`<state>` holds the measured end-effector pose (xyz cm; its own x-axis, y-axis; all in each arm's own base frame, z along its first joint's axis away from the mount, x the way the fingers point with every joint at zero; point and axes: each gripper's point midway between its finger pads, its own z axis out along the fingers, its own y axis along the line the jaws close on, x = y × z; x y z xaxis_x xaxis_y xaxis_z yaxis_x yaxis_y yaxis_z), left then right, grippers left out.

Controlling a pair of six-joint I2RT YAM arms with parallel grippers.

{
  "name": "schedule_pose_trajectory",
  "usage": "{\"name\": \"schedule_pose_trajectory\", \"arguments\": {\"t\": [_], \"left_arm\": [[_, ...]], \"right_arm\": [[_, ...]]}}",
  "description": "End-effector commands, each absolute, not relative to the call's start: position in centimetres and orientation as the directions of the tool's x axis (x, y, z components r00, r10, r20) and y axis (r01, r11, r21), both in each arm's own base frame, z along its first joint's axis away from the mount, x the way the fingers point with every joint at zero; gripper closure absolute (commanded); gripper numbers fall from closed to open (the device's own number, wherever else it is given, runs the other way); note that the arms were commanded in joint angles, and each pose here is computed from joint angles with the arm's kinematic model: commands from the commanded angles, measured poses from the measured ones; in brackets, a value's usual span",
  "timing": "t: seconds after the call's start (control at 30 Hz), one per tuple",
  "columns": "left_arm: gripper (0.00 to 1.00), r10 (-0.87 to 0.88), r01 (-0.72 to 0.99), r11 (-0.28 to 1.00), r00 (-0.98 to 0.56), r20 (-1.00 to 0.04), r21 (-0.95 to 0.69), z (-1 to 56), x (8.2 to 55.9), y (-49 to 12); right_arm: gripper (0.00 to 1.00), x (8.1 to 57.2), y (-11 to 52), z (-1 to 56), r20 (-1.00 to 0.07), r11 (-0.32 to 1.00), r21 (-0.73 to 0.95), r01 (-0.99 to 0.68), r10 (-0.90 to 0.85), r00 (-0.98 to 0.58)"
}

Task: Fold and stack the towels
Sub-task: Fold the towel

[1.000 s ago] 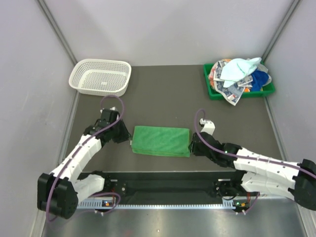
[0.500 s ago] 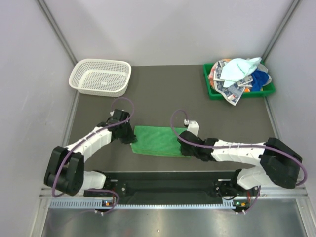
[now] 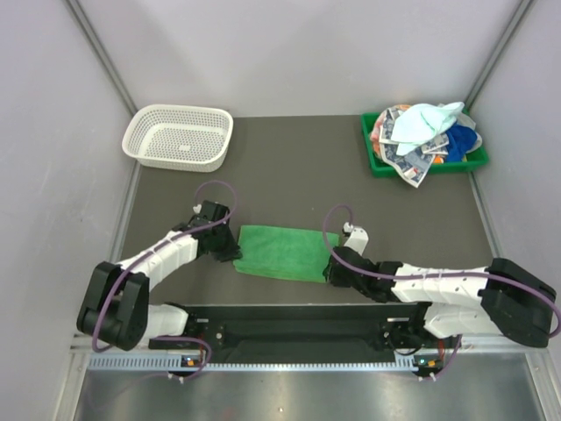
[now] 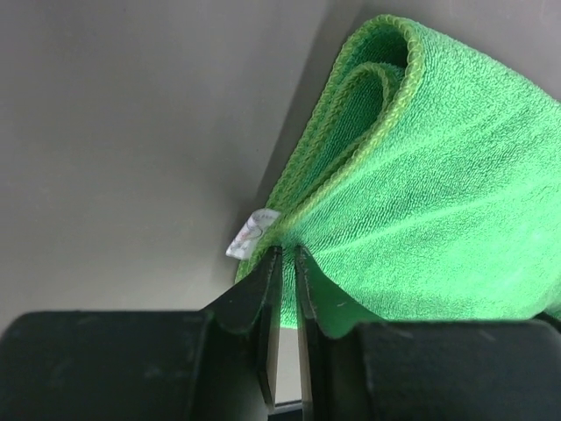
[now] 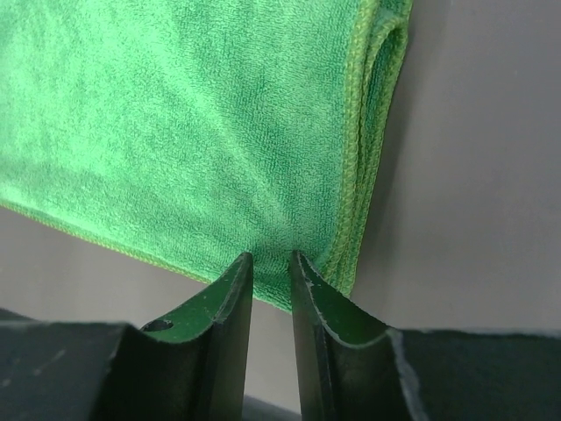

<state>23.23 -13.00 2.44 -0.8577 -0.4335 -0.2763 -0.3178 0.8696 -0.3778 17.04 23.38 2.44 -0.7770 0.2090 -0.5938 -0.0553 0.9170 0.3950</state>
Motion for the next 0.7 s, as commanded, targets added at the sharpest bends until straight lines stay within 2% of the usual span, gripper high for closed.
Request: {"name": "schedule_pose_trajectory", "arguments": {"t": [0.0,0.2,0.23,0.3,0.33,0.43,0.5,0.57,0.67], "left_arm": [[0.82,-0.412,-0.292,0.89,-0.846,-0.339,-0.351,4.5,24.3,-12.4],[0.7,-0.382,-0.258,0.911,-0.823,-0.421,-0.323,8.2,26.6,-11.9],[0.63,-0.382,-0.256,0.912,-0.815,-0.435,-0.321,8.7,27.1,-11.9],[0.57,-0.367,-0.246,0.919,-0.819,-0.44,-0.309,8.7,27.2,-11.8],[0.51,-0.363,-0.249,0.921,-0.828,-0.428,-0.301,8.2,27.2,-11.8],[0.48,-0.35,-0.246,0.925,-0.847,-0.399,-0.29,7.1,27.1,-12.0],[0.4,-0.331,-0.216,0.927,-0.853,-0.403,-0.306,6.7,27.4,-12.5],[0.36,-0.304,-0.178,0.919,-0.889,-0.343,-0.351,5.8,26.8,-13.9],[0.31,-0.298,-0.181,0.917,-0.903,-0.31,-0.355,4.7,26.7,-14.1]], "right_arm": [[0.75,15.0,22.3,2.0,-0.559,0.935,0.35,-0.067,0.15,-0.815],[0.73,15.1,20.8,3.7,-0.594,0.937,0.345,-0.061,0.167,-0.787],[0.73,15.3,20.8,4.5,-0.605,0.933,0.354,-0.062,0.178,-0.776],[0.72,15.6,20.9,5.3,-0.617,0.929,0.364,-0.069,0.185,-0.765],[0.72,15.7,20.8,6.0,-0.628,0.93,0.36,-0.076,0.181,-0.757],[0.72,16.4,20.9,8.2,-0.664,0.928,0.359,-0.094,0.184,-0.725],[0.71,17.0,21.1,9.3,-0.688,0.929,0.354,-0.112,0.177,-0.704],[0.7,17.6,21.6,10.2,-0.703,0.928,0.352,-0.124,0.175,-0.689],[0.7,18.1,22.4,10.3,-0.711,0.933,0.33,-0.144,0.144,-0.689]]}}
